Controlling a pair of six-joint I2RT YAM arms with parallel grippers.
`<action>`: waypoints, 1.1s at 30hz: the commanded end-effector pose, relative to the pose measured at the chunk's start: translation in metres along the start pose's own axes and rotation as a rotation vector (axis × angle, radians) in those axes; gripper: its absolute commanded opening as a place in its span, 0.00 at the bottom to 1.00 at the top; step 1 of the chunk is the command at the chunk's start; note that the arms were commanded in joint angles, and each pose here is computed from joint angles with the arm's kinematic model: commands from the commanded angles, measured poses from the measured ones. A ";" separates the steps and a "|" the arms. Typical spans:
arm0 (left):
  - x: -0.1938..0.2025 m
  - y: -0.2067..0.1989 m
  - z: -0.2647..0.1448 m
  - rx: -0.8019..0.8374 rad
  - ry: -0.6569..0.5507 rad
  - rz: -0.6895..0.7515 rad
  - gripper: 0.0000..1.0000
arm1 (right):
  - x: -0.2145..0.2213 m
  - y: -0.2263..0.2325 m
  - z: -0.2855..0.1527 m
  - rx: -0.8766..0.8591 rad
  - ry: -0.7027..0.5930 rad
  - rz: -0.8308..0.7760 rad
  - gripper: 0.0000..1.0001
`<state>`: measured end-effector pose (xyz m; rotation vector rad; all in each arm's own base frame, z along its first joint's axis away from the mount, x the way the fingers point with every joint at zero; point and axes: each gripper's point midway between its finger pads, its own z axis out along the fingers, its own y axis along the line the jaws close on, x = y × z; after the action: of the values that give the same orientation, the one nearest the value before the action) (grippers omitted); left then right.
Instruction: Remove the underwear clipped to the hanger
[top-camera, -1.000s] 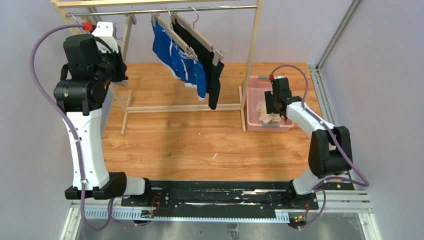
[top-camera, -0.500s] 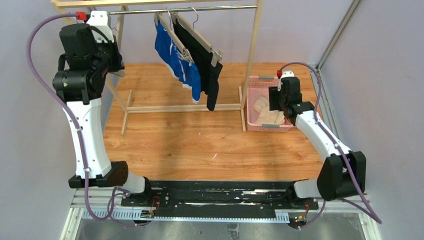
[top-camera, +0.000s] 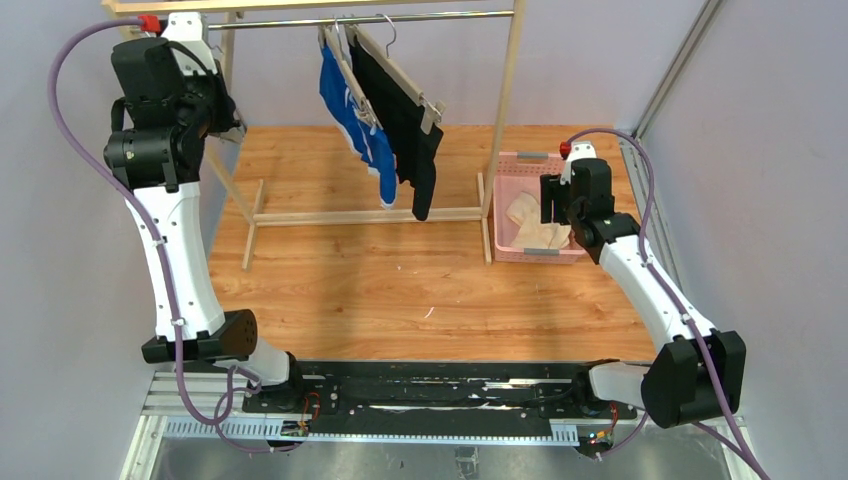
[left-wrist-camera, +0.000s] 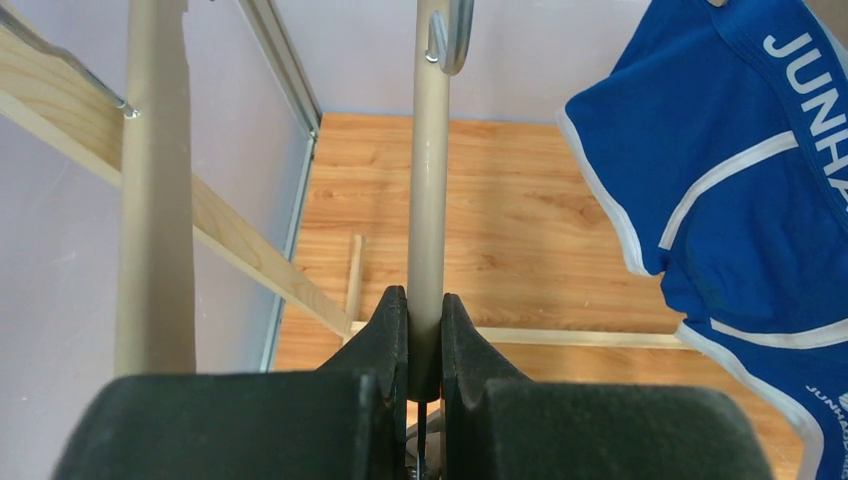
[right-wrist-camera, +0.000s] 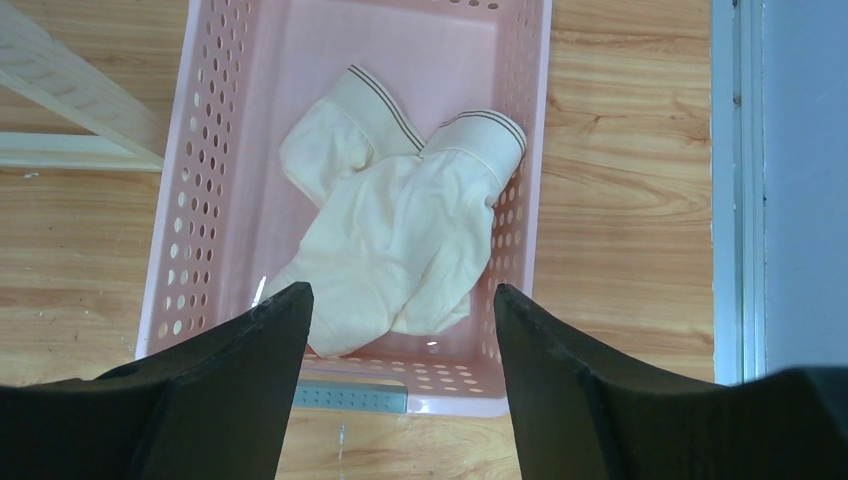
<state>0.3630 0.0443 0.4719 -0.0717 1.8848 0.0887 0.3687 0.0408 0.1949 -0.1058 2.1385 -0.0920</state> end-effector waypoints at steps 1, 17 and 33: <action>-0.024 0.002 -0.002 0.019 -0.091 -0.012 0.00 | 0.002 0.004 0.001 -0.026 -0.003 0.006 0.69; 0.007 -0.003 0.036 0.073 0.014 -0.027 0.00 | -0.004 0.010 -0.009 -0.046 -0.039 0.000 0.70; -0.028 0.001 -0.020 0.028 -0.156 -0.043 0.51 | -0.030 0.023 -0.035 -0.108 -0.137 -0.016 0.71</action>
<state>0.3823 0.0387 0.4670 -0.0649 1.8459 -0.0137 0.3582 0.0547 0.2102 -0.1472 2.0841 -0.0205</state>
